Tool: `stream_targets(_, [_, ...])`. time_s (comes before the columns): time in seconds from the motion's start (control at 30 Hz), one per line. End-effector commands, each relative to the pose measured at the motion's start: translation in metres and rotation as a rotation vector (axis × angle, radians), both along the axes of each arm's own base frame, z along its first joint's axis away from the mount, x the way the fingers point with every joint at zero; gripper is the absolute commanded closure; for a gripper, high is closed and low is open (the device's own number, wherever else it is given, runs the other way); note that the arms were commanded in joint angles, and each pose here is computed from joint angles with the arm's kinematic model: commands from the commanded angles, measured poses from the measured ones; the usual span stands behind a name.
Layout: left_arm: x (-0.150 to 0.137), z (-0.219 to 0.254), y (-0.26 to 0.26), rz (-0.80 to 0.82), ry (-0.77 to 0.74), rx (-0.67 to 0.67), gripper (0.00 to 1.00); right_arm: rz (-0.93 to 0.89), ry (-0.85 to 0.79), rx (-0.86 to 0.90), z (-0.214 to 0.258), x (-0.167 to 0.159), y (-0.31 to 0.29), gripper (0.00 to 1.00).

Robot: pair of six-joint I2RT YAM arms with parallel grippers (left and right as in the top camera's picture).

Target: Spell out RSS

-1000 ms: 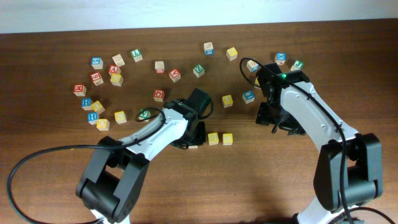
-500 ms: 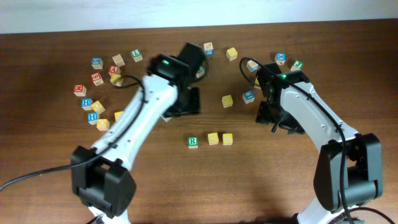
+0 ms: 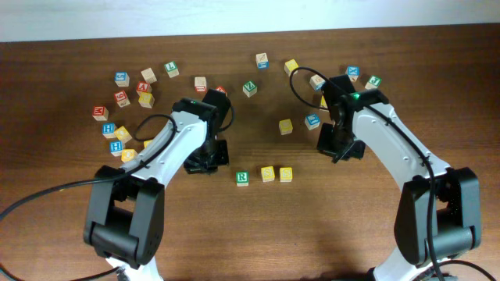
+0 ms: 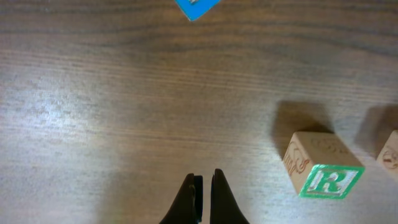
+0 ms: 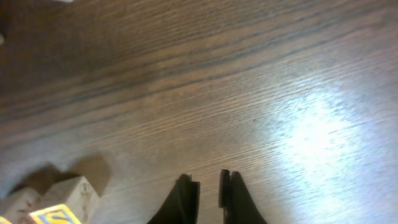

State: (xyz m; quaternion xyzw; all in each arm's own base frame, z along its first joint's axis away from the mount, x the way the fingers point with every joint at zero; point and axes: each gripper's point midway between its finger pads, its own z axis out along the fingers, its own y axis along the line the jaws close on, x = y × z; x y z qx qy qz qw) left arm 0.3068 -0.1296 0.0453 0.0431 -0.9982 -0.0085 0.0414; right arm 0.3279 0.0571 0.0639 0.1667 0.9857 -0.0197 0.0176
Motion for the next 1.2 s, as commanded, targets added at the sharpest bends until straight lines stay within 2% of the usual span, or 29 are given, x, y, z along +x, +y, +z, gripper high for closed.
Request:
stream_targets(0.0, [0.0, -0.001, -0.002, 0.029, -0.007, -0.012, 1.0, 0.022, 0.044, 0.083, -0.01, -0.017, 0.012, 0.96])
stream_targets(0.13, [-0.004, -0.016, -0.005, 0.072, -0.004, -0.034, 1.0, 0.037, 0.036, 0.151, -0.037, -0.025, 0.023, 0.96])
stream_targets(0.23, [-0.007, -0.031, -0.017, 0.076, -0.004, -0.115, 1.0, 0.145, 0.005, 0.204, -0.044, -0.024, 0.046, 0.96])
stream_targets(0.33, [-0.01, -0.035, -0.02, 0.092, 0.002, -0.127, 1.0, 0.195, 0.005, 0.225, -0.049, -0.029, 0.066, 0.96])
stream_targets(0.5, [-0.015, -0.036, -0.039, 0.032, -0.017, -0.126, 1.0, 0.245, -0.02, 0.27, -0.048, -0.027, 0.088, 0.96])
stream_targets(0.6, [-0.012, -0.035, -0.042, 0.056, -0.025, -0.138, 1.0, 0.252, -0.023, 0.313, -0.047, -0.027, 0.096, 0.96])
stream_targets(0.97, [-0.015, -0.035, -0.062, 0.01, -0.04, -0.174, 1.0, 0.315, -0.038, 0.328, -0.046, -0.031, 0.117, 0.96])
stream_targets(1.07, [-0.014, -0.035, -0.063, 0.01, -0.046, -0.177, 1.0, 0.402, -0.076, 0.334, -0.044, -0.029, 0.129, 0.96])
stream_targets(1.17, [-0.013, -0.035, -0.063, 0.009, -0.049, -0.178, 1.0, 0.411, -0.077, 0.335, -0.044, -0.029, 0.132, 0.96])
